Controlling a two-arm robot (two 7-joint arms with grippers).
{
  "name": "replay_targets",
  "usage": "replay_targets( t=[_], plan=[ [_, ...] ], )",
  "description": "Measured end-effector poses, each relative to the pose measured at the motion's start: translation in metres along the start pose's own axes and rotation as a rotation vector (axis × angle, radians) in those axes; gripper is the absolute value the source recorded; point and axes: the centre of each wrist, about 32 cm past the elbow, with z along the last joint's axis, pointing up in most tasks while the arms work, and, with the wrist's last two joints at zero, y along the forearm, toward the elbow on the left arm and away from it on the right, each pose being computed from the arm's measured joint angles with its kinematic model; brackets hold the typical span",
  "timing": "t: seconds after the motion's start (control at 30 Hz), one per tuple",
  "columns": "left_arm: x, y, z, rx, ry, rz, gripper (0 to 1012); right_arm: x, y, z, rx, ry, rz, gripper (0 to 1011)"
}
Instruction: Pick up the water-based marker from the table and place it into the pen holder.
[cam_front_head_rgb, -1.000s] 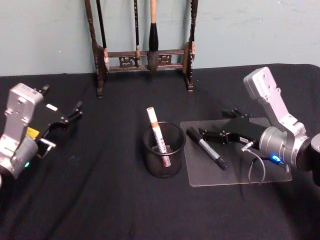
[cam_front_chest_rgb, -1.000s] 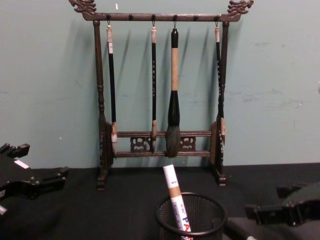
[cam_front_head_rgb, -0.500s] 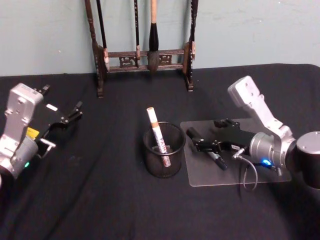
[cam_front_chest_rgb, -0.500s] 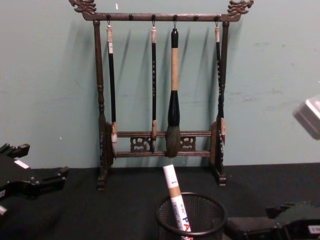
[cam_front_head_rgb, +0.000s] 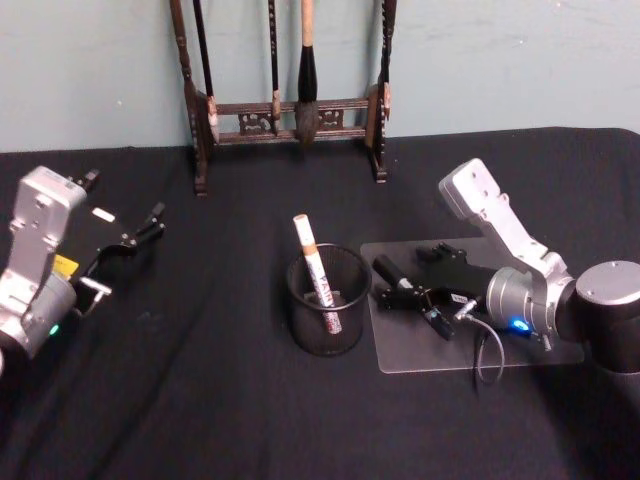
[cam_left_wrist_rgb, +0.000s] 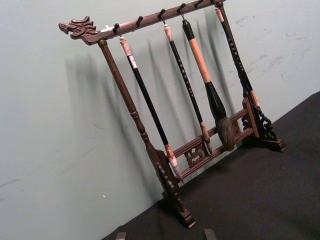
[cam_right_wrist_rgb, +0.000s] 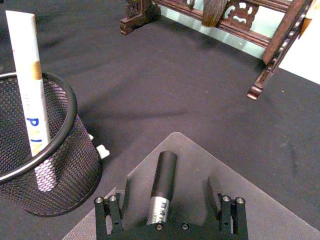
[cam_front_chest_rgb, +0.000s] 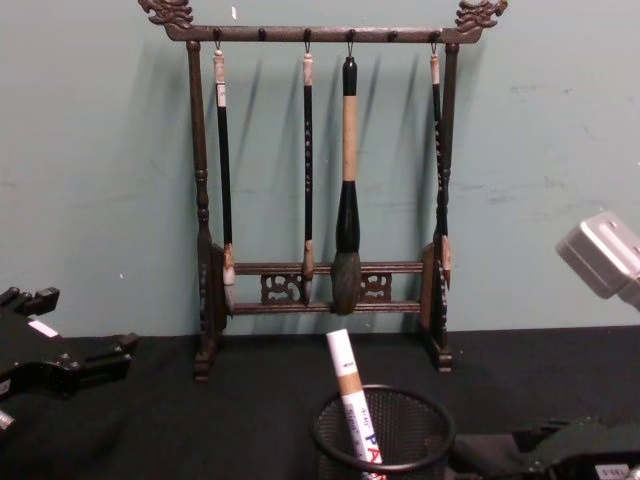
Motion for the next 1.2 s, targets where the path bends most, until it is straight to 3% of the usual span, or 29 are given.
replay_targets(
  t=[1.2],
  plan=[
    [0.0000, 0.0000, 0.0000, 0.000, 0.000, 0.000, 1001, -0.0021, 0.0016, -0.0045, -0.018, -0.004, 0.017, 1003]
  ],
)
